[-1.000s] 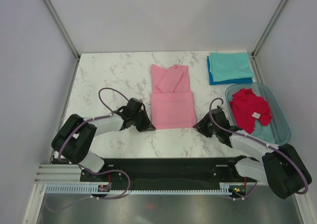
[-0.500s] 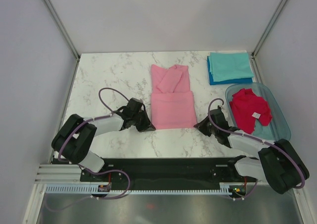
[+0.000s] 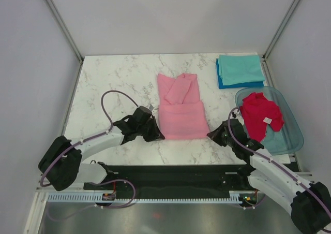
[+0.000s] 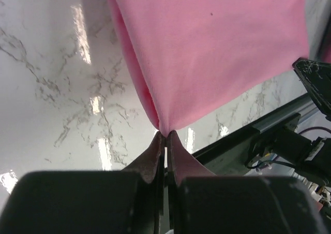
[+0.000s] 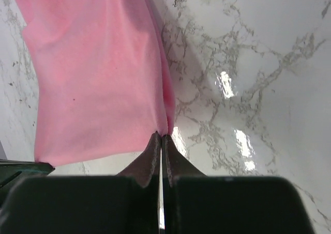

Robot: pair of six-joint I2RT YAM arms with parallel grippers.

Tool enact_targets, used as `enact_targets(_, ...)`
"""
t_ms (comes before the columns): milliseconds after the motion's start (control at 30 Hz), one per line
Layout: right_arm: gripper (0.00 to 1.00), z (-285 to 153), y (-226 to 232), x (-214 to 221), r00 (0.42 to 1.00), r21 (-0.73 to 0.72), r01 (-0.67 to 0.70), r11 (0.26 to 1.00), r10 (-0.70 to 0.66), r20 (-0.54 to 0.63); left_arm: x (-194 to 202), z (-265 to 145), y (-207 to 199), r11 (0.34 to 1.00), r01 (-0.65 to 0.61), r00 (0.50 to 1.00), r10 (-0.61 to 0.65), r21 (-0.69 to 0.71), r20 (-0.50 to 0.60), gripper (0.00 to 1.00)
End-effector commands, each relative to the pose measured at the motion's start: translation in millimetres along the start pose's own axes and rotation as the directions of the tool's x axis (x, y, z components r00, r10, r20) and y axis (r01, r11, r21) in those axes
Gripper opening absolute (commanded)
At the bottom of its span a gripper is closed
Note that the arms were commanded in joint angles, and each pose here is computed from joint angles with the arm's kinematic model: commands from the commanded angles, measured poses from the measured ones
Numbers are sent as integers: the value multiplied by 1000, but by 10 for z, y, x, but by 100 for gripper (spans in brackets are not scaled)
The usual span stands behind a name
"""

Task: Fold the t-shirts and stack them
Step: Fold the tshirt

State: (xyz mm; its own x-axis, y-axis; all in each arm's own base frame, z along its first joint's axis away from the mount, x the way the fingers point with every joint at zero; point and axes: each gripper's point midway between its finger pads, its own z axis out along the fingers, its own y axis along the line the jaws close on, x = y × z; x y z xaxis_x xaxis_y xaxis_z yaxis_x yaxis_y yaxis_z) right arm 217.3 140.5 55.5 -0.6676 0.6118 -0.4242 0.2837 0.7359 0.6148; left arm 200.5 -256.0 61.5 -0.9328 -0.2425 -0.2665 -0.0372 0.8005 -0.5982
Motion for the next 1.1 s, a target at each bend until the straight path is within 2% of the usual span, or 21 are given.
enact_targets(0, 0, -185, -102, 104, 998, 31, 41, 999, -39, -46, 115, -170, 46, 999, -22, 1000, 22, -27, 20, 2)
enact_targets(267, 0, -547, 88, 184, 995, -120, 69, 990, -77, -61, 501, -434, -147, 995, -95, 995, 95, -14, -3, 2)
enact_targets(467, 0, -630, 290, -4, 992, -147, 124, 981, -126, -7, 410, -462, -237, 995, -99, 995, 100, -23, 26, 2)
enact_targets(500, 0, -603, 315, -55, 990, -131, 141, 981, -142, 3, 298, -493, -323, 993, -112, 992, 113, -23, 60, 2)
enact_targets(667, 0, -627, 702, -534, 962, -93, 253, 963, -240, 129, -84, -494, -444, 993, -110, 989, 114, -46, 97, 2)
enact_targets(800, 0, -398, 1026, -768, 939, -61, 328, 943, -318, 133, -514, -519, -572, 993, -117, 983, 121, -32, 136, 2)
enact_targets(867, 0, -258, 1189, -890, 929, -58, 359, 932, -351, 121, -741, -480, -493, 993, -102, 983, 109, -55, 151, 2)
enact_targets(1067, 0, 36, 1737, -1362, 921, -143, 379, 914, -357, 154, -1528, -455, -649, 992, -117, 967, 124, -44, 223, 2)
